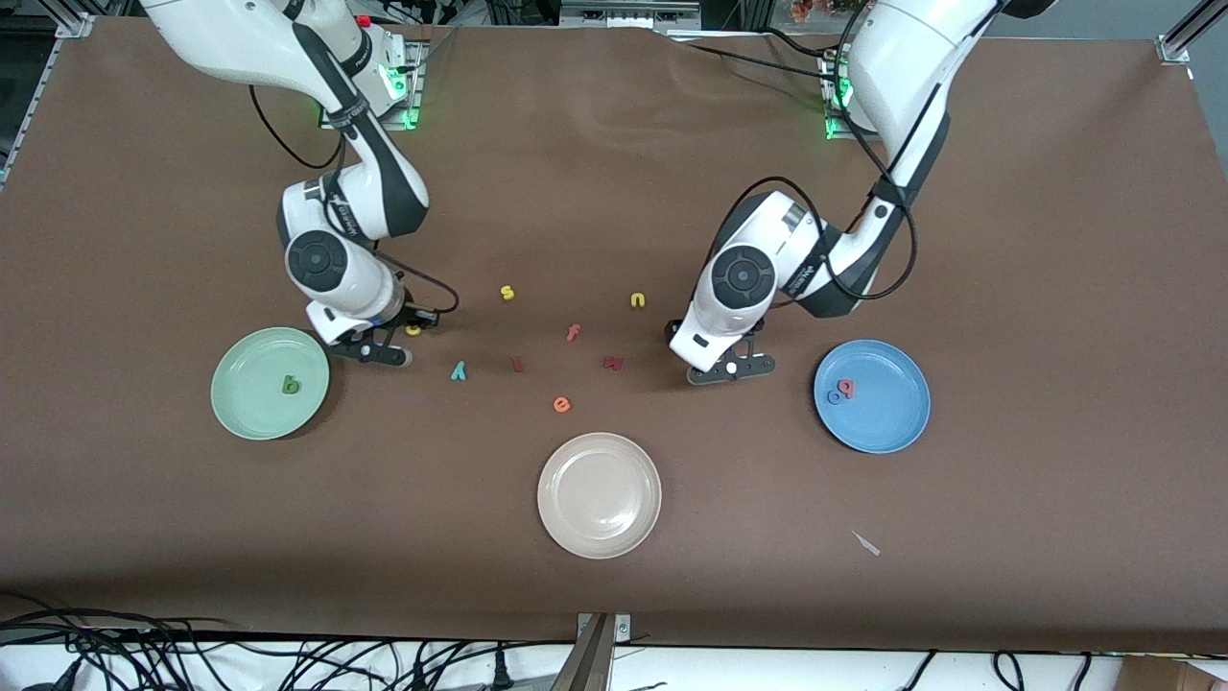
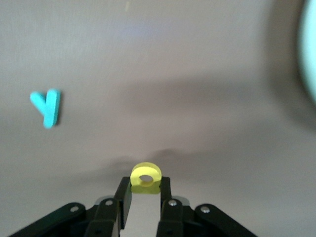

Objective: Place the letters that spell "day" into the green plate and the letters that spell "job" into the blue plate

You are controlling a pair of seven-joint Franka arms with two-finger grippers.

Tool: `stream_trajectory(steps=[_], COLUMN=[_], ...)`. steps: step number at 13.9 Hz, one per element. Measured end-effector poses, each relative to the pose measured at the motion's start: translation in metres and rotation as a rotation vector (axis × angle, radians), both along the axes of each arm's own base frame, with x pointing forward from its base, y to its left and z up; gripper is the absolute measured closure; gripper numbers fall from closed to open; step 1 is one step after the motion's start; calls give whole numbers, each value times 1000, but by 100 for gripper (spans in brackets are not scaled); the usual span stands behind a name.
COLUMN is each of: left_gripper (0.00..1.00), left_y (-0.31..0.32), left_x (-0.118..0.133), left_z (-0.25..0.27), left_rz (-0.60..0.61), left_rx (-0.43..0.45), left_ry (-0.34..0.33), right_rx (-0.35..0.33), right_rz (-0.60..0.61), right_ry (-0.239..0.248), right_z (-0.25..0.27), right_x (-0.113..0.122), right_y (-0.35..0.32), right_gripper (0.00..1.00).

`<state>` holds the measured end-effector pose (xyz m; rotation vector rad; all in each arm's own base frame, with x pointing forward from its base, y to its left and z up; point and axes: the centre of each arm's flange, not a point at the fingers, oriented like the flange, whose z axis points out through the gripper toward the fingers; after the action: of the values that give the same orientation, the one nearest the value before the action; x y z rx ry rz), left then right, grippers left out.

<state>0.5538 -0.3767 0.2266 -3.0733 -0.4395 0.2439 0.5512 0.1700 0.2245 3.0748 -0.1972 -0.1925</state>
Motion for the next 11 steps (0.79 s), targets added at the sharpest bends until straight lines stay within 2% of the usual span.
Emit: stream_trajectory(steps=[3, 7, 11], left_gripper=[0, 0, 0], left_y=[-10, -22, -32], left_x=[-6, -16, -24], left_z=[-13, -24, -25], left_rz=[192, 475, 833], left_rx=[21, 78, 139], left_ry=[-5, 6, 3], right_rx=[-14, -27, -22], right_rz=[91, 194, 275], right_ry=[-7, -11, -13], right_z=[13, 19, 16], right_x=[23, 40, 59], right_y=[-41, -101, -149], right_gripper=[72, 72, 72])
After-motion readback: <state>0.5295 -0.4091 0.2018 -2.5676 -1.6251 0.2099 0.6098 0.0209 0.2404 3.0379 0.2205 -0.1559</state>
